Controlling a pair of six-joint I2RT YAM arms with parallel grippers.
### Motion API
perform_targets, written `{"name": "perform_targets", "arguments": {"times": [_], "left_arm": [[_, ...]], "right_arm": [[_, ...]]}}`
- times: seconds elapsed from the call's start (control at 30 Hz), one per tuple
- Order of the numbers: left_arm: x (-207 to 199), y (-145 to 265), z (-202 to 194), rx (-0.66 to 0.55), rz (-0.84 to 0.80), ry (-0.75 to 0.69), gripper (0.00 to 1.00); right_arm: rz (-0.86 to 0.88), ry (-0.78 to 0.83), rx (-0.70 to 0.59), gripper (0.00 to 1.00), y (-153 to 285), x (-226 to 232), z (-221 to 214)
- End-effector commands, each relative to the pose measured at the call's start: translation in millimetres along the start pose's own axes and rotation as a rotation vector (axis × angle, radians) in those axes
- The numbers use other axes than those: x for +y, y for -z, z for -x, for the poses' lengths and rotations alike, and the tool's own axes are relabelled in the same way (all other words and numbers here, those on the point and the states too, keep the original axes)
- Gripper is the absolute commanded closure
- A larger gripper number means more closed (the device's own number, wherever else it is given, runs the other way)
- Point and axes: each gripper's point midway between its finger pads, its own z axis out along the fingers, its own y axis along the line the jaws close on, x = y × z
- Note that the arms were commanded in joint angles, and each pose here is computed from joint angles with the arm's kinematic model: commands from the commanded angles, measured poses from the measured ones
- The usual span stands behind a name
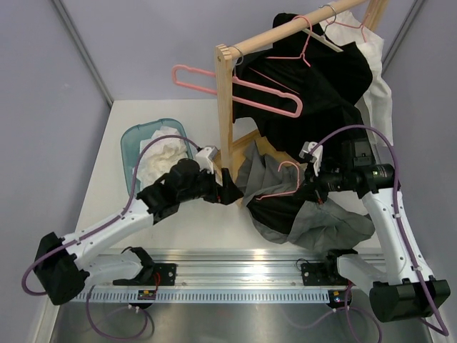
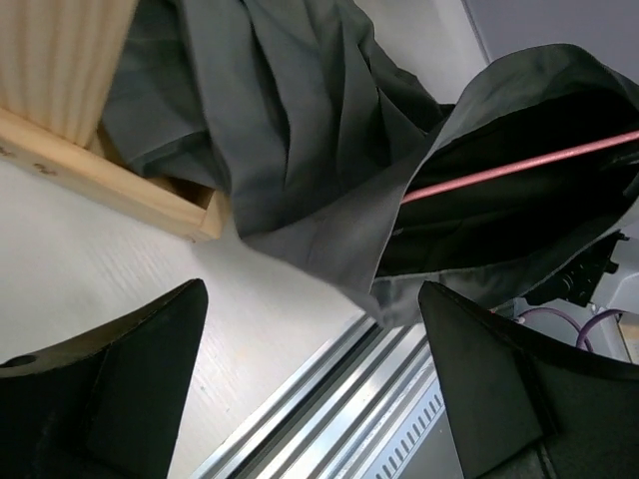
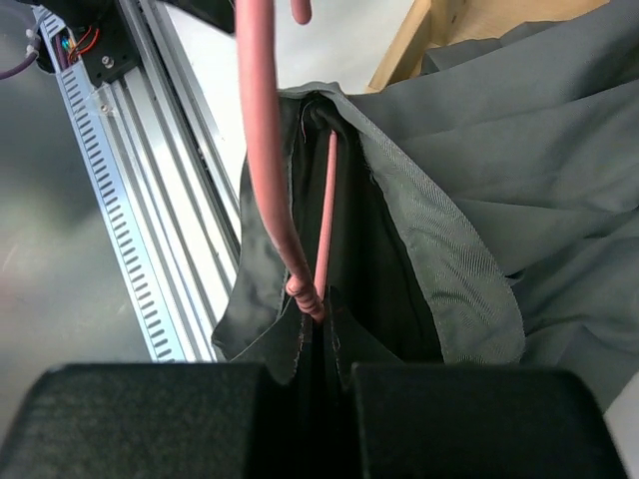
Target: Remove the skirt from the hanger
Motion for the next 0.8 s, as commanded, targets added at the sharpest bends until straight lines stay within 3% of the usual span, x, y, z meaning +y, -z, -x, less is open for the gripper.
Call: {"name": "perform_targets", "arguments": {"times": [0.0,0.2,0.57,0.67,0.7,0.77], "left_arm": [[-14,-16,23,-0.057,0.073,-0.053,0.11],[-5,-42,5,0.029,0.23,-0.116,0.21],[17,-42,-14,0.114,0.358,-0.204,0.38],[28,-42,-19,0.127,0.396,-0.217,0.61],[33,-42,-21,0.129,0.414,-0.223,0.75],[39,-43,-25,0.137,0.432,-0.227,0.8]], "right_arm": [[0.0,0.004,-0.047,1.0,-7,5,18],[0.006,0.001,-0.059,1.0,-13,7,24],[-0.025,0.01,-0.066,1.0,-11,3,28],[-0.025,0.012,-0.059,1.0,-10,4,27],[-0.025,0.02,-0.058,1.0,-10,5,26],[-0.022,0.021,-0.052,1.0,-9,6,25]]}}
